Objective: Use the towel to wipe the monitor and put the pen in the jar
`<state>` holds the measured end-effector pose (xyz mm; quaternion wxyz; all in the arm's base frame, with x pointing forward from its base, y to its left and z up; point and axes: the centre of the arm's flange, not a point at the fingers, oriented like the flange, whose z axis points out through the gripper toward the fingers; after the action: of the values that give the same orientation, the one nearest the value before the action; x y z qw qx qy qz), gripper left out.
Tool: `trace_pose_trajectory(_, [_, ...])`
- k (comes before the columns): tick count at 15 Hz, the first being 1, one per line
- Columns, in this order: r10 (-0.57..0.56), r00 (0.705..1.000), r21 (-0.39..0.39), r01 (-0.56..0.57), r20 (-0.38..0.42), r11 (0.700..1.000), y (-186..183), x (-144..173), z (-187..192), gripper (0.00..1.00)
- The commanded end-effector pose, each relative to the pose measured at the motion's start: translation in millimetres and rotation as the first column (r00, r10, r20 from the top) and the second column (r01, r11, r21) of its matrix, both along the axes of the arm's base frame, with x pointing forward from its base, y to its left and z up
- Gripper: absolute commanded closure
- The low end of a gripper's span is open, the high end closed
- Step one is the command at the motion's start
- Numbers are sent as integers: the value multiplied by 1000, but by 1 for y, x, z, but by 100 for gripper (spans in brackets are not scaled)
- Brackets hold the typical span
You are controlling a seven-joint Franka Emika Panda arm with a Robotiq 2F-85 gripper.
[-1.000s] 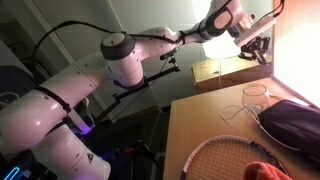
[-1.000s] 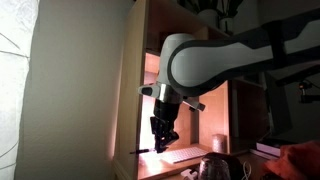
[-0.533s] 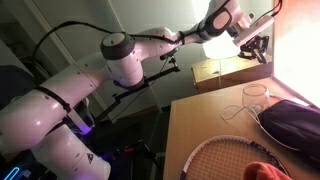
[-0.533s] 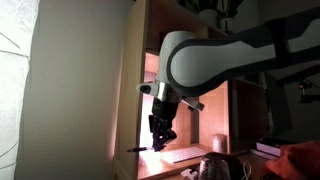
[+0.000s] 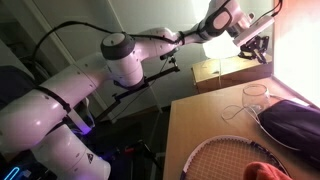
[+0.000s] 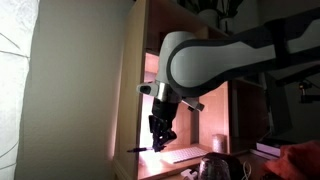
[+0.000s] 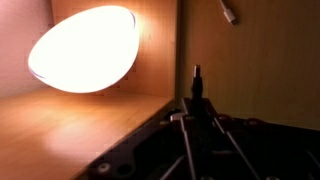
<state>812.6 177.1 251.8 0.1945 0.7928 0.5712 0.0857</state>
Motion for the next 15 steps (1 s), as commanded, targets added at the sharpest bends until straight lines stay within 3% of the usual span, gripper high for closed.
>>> trace_pose_trajectory(1, [0, 1000, 0, 0, 0, 1000, 0, 0, 0, 88])
trace_pose_trajectory(7, [0, 1000, 0, 0, 0, 1000, 0, 0, 0, 88])
trace_pose_trajectory(8, [0, 1000, 0, 0, 0, 1000, 0, 0, 0, 97])
trace_pose_trajectory(15, [-65, 998, 40, 66, -10, 997, -30, 3, -4, 97])
